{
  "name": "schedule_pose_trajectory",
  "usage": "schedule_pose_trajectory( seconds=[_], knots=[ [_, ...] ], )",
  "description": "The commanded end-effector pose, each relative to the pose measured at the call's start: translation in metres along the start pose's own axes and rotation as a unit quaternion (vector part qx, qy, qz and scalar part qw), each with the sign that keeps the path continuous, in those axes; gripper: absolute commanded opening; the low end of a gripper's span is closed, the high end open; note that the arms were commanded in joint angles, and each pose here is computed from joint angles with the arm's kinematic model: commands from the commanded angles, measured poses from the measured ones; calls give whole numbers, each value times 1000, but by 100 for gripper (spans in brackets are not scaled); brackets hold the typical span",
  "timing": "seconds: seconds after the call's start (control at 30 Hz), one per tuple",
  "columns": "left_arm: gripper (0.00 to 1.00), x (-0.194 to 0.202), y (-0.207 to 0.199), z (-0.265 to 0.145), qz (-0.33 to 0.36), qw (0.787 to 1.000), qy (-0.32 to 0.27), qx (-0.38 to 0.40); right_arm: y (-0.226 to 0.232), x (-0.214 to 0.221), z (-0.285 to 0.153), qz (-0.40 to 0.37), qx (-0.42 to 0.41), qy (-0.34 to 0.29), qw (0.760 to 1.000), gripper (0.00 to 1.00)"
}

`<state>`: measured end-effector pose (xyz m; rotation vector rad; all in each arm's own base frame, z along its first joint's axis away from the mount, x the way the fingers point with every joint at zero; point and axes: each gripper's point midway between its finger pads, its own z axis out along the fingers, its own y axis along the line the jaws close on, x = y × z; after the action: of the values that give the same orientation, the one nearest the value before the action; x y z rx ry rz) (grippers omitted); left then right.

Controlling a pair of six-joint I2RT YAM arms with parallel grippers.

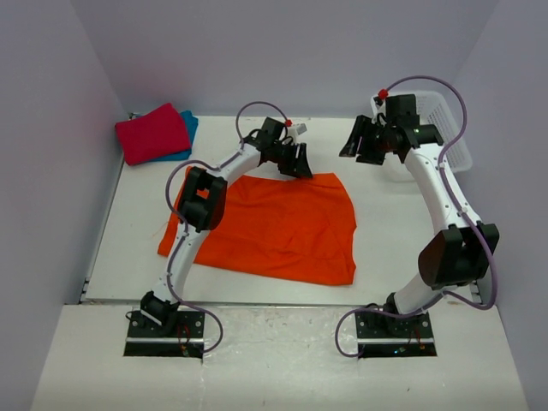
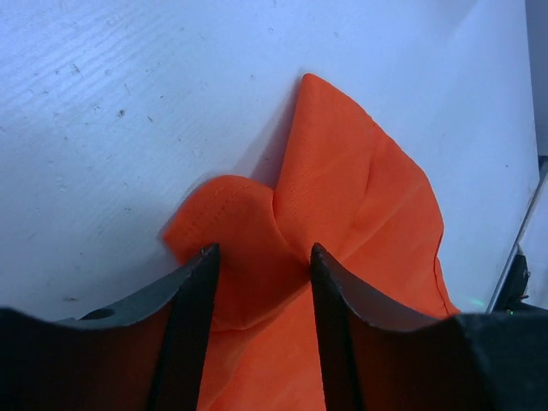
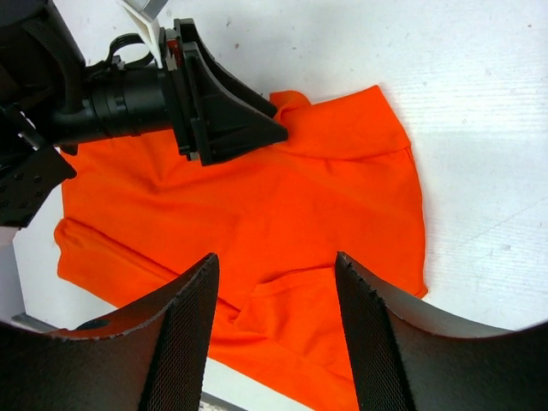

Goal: Fold and stack the t-shirts
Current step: Grap the side of the flattened tshirt furthest away from the robot with both arms

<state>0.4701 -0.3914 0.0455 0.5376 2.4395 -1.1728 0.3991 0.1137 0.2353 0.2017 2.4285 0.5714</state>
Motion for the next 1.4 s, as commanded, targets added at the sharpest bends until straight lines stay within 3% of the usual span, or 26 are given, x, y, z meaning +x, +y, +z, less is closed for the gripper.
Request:
schedule_pose_trajectory(
  seconds=[0.0,0.03,0.07,0.13,0.3,0.57,0.83,1.17,1.23,1.37],
  knots=[
    [46,-11,-15,1,30,999,-14,42,-2,-5,-8,-13,9,-17,1000,58],
    [38,-11,-16,2,32,998,-14,42,-4,-3,-5,-13,10,-13,1000,58],
    [16,-14,-18,0,35,998,-18,40,-6,-1,-2,-11,13,-7,1000,58],
    [0,-17,-20,-1,52,998,-25,32,-11,4,4,-9,18,3,1000,58],
    [0,-41,-48,-24,121,989,-82,22,-18,14,18,-5,23,19,1000,58],
    [0,-47,-125,-58,219,968,-118,34,-28,35,40,22,26,55,998,58],
    [0,-10,-158,-85,226,966,-124,25,-31,50,47,36,18,68,997,57],
    [0,99,-107,-91,128,989,-66,-36,-38,70,36,47,56,63,995,58],
    [0,110,-111,-98,130,988,-79,-29,-42,75,36,44,61,66,995,58],
    [0,160,-90,-96,109,992,-53,-31,-46,85,44,41,61,90,993,58]
  ],
)
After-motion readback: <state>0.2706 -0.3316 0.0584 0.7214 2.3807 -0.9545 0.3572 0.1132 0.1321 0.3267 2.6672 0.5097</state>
